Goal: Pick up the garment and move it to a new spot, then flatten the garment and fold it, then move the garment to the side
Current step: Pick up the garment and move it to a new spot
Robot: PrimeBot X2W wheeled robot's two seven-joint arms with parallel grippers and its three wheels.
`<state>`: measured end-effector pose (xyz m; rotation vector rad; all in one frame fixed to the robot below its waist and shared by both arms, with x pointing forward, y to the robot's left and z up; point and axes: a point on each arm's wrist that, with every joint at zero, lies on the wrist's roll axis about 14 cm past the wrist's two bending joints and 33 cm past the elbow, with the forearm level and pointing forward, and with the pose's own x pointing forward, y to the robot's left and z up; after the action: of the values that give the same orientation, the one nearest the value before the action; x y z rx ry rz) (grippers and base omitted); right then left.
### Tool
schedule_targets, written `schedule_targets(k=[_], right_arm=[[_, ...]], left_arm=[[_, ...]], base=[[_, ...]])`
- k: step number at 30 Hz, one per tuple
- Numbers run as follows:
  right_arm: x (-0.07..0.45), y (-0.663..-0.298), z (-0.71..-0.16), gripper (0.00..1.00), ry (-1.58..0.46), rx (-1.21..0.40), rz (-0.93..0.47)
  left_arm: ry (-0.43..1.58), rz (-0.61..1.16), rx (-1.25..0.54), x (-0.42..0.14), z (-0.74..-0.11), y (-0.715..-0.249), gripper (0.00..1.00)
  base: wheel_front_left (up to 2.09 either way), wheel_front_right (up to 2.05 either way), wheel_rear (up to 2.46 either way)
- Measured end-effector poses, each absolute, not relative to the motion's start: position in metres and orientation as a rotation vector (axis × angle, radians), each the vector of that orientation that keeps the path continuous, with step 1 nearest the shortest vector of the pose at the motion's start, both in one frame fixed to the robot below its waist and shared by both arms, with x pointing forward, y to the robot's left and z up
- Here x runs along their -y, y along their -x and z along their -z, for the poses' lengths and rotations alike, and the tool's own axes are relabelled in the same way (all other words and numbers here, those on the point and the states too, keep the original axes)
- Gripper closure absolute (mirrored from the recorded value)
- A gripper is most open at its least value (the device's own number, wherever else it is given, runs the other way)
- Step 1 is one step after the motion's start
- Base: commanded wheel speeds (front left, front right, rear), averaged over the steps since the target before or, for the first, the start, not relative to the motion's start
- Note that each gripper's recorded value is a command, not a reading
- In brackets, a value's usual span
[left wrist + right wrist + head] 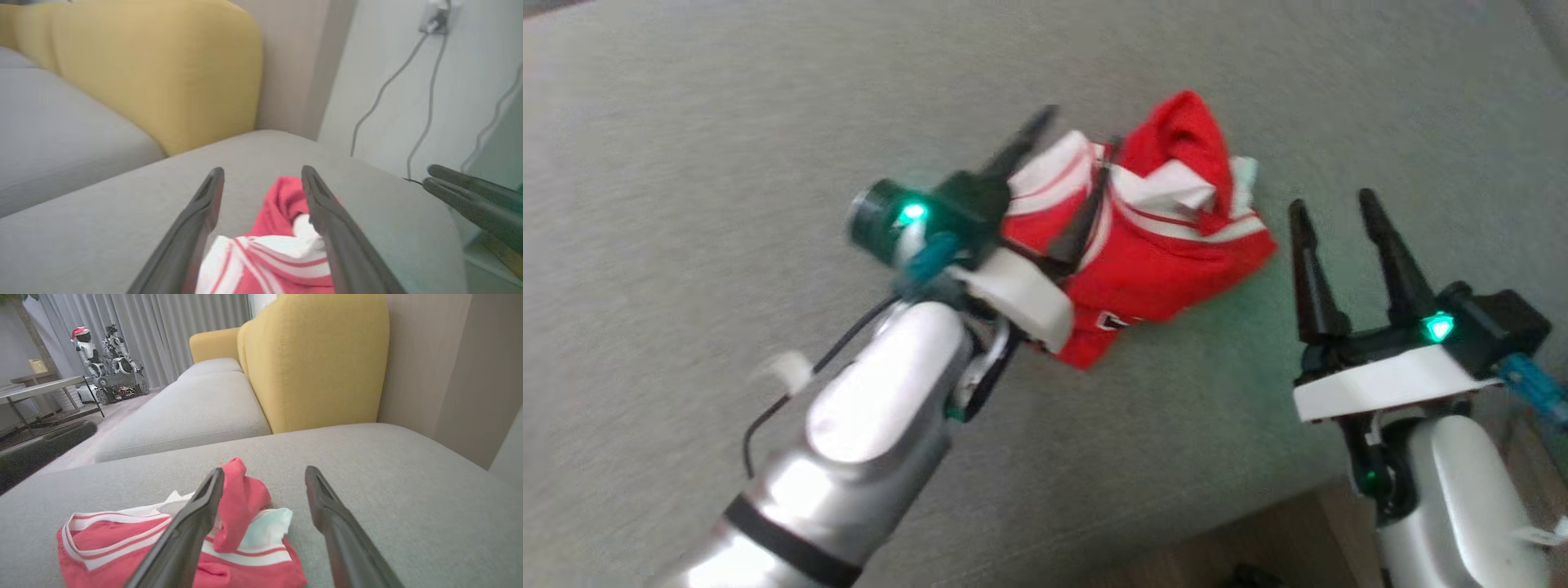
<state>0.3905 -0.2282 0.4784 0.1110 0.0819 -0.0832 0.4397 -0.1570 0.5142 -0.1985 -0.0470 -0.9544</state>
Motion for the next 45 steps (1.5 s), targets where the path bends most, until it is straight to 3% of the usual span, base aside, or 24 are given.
schedule_targets(k=[8,17,24,45], right_arm=[[0.193,-0.400,-0.486,0.00,-0.112,-0.083,-0.025],[0.161,-0.402,-0.505,0.00,-0.121,-0.050,-0.122],[0.162,-0.394,-0.507,0.00,-0.105,-0.052,-0.127],[0.170,-0.356,-0.506,0.00,-0.098,-0.071,-0.099]], left_arm=[[0.147,0.499,0.069,0.019,-0.515,-0.476,0.00],[0.134,0.112,0.099,-0.128,-0.525,-0.448,0.00],[0.133,0.048,0.081,-0.159,-0.518,-0.420,0.00],[0.118,0.064,0.032,-0.159,-0.506,-0.360,0.00]], base=[[0.00,0.00,0.00],[0.00,0.00,0.00],[0.00,0.00,0.00],[0.00,0.00,0.00]])
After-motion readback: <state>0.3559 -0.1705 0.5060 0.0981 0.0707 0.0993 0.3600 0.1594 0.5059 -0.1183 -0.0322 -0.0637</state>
